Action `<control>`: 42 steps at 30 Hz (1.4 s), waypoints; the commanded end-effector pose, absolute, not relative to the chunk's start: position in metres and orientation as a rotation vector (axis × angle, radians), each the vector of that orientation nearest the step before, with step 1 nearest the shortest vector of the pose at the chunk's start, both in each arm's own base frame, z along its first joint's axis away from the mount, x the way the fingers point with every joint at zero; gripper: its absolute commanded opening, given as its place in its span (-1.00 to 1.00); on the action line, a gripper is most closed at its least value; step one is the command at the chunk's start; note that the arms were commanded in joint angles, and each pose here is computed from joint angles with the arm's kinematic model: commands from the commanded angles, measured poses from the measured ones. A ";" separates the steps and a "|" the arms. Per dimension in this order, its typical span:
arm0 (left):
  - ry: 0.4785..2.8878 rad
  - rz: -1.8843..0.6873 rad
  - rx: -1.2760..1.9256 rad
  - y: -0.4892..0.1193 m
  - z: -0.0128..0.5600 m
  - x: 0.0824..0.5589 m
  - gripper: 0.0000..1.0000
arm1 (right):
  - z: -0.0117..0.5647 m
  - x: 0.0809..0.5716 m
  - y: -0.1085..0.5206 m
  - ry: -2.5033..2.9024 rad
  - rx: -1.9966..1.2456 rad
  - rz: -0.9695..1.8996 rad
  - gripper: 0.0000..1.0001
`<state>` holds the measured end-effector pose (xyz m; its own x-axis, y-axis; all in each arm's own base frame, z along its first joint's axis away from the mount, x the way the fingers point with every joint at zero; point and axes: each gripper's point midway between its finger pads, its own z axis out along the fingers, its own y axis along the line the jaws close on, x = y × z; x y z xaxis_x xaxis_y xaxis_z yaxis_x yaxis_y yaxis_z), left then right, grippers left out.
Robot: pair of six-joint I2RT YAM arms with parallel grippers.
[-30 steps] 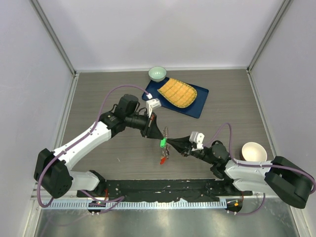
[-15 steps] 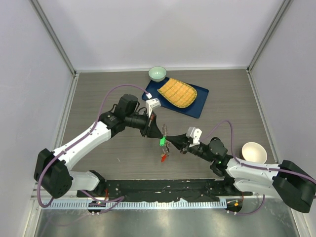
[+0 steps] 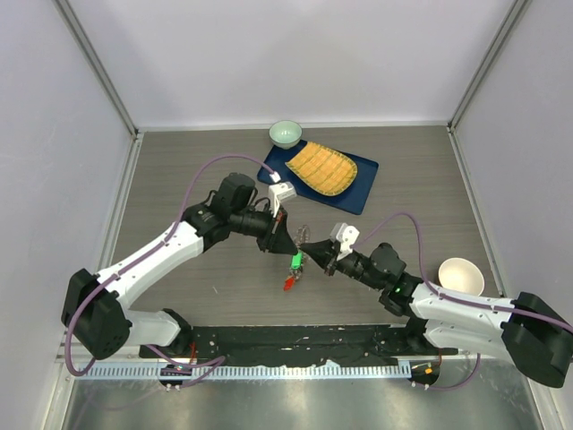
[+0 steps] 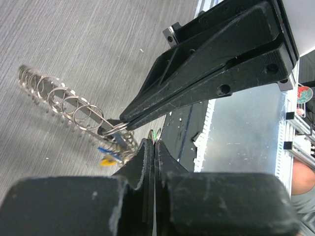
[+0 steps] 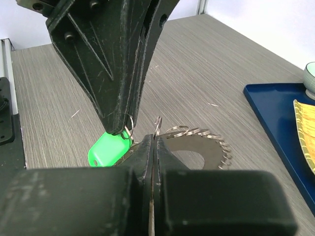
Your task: Remove the keys from the keyring
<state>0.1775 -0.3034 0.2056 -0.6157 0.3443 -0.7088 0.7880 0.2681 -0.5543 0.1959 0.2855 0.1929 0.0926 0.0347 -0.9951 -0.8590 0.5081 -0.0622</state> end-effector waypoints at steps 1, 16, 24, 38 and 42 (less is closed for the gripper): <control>2.012 -1.325 1.055 -0.310 0.226 0.180 -0.99 | 0.232 0.204 0.290 1.240 -0.740 0.769 -0.99; 2.126 -0.977 0.692 -0.260 0.215 0.240 -1.00 | 0.236 0.240 0.239 1.553 -0.450 0.537 -0.99; 2.281 -0.477 0.195 -0.151 0.159 0.282 -1.00 | 0.228 0.220 0.211 1.848 -0.346 0.514 -0.99; 2.602 -0.161 -0.194 -0.083 0.060 0.287 -1.00 | 0.129 0.245 0.164 2.082 -0.039 0.241 -0.79; 2.682 -0.151 -0.243 -0.084 0.043 0.279 -0.71 | 0.140 0.251 0.160 2.078 -0.033 0.196 0.08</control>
<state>0.2768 -0.0856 0.0415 -0.8855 -0.1438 -0.4419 -0.0867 0.9854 -0.1468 0.2333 0.1602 0.1059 -0.5679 -0.0292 -0.8226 -0.1763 0.9805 0.0869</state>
